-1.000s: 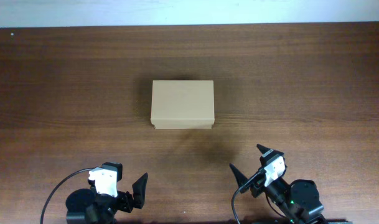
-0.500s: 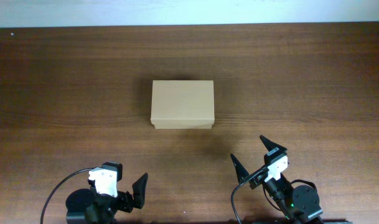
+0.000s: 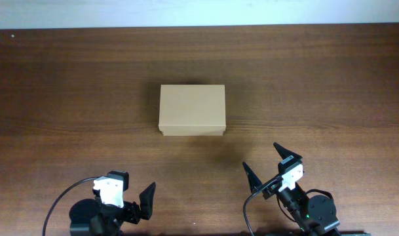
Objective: Pack container
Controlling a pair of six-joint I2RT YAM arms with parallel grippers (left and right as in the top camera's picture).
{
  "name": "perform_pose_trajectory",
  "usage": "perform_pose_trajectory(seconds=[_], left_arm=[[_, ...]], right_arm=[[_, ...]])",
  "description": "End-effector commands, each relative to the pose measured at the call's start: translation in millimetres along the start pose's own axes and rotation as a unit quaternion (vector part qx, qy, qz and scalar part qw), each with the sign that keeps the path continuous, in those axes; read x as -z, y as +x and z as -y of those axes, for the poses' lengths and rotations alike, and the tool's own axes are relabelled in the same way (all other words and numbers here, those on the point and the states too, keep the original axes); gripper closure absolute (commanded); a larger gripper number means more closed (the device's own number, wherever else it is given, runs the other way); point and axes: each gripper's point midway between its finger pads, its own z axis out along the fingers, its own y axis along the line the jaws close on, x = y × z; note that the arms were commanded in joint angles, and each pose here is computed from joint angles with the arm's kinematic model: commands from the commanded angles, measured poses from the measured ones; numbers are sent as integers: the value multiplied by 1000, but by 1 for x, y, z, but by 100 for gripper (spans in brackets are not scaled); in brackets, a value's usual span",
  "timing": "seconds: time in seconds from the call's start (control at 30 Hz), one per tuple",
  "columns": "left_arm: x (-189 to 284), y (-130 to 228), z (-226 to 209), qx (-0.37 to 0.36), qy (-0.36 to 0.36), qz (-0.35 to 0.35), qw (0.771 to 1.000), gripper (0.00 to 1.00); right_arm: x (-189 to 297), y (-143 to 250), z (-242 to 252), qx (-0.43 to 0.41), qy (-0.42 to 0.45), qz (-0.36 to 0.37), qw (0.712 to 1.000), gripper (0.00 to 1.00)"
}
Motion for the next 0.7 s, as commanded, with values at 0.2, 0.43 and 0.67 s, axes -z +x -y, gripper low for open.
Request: perform_pose_trajectory(seconds=[0.2, 0.43, 0.67], left_arm=[[-1, -14, -21, -20, -59, 35, 997, 0], [-22, -37, -38, -112, -93, 104, 984, 1], [-35, -40, -41, -142, -91, 131, 977, 0]], right_arm=[[0, 3, 1, 1, 5, 1, 1000, 1], [0, 2, 1, 1, 5, 1, 1000, 1], [0, 2, 1, 1, 5, 1, 1000, 1]])
